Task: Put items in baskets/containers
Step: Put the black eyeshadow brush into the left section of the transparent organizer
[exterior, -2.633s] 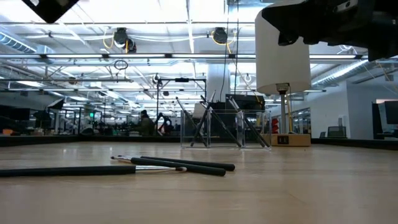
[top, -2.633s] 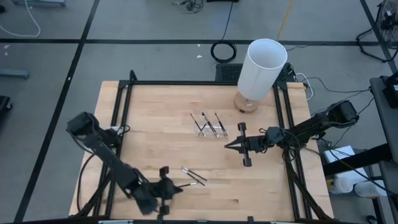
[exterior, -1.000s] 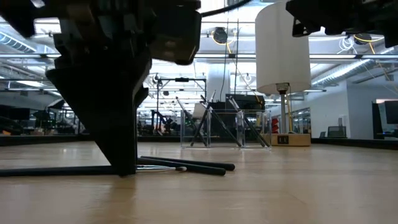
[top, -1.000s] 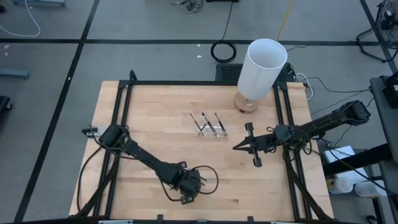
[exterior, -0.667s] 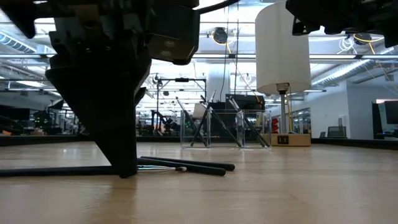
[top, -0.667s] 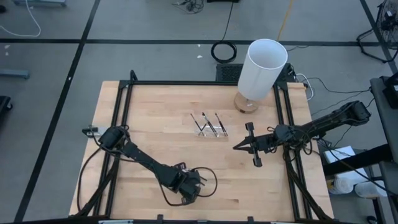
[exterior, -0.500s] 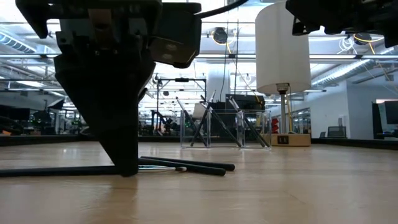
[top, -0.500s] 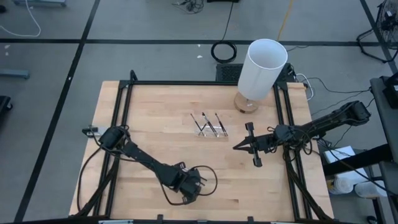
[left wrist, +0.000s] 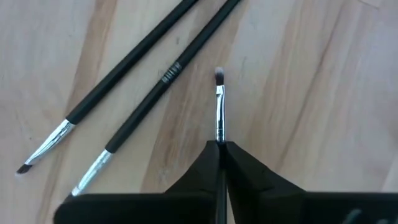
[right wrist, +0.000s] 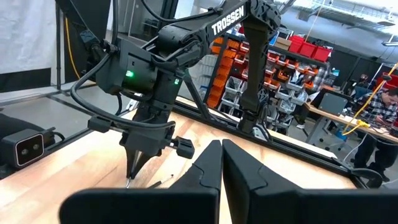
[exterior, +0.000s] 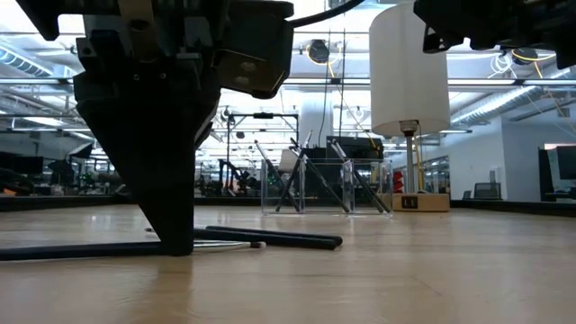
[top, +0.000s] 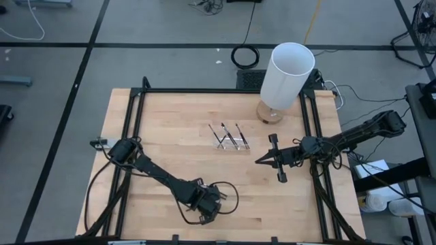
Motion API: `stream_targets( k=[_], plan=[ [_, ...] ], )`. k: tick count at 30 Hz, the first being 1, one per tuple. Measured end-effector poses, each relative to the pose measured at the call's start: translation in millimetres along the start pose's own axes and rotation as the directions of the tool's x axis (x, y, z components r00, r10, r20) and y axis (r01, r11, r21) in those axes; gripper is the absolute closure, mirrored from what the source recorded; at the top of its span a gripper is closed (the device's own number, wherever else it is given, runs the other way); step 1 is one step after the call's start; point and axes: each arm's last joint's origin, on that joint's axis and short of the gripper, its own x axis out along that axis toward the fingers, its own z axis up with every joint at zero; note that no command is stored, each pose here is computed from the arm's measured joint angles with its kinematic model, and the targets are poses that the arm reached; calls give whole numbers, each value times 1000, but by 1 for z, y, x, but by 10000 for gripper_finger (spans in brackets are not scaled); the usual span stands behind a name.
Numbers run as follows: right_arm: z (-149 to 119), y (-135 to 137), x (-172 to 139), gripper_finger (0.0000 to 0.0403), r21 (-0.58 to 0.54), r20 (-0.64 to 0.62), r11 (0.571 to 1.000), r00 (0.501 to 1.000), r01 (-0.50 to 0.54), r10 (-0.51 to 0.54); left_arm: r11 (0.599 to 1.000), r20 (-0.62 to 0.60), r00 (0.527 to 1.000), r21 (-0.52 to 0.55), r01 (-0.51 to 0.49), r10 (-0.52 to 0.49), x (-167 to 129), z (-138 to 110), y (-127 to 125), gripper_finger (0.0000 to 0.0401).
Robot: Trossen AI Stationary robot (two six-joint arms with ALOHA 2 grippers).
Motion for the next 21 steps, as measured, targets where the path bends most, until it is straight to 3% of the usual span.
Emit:
stream_targets(
  k=[14, 21],
  plan=[
    [0, 0, 0, 403, 0, 1, 1000, 1000, -1, 1, 1000, 52, 998, 8, 23, -23, -24, -1, -2, 395],
    [0, 0, 0, 403, 1, 1, 1000, 1000, -2, 2, 1000, 46, 999, -5, -15, 16, -28, -5, 0, 399]
  ],
)
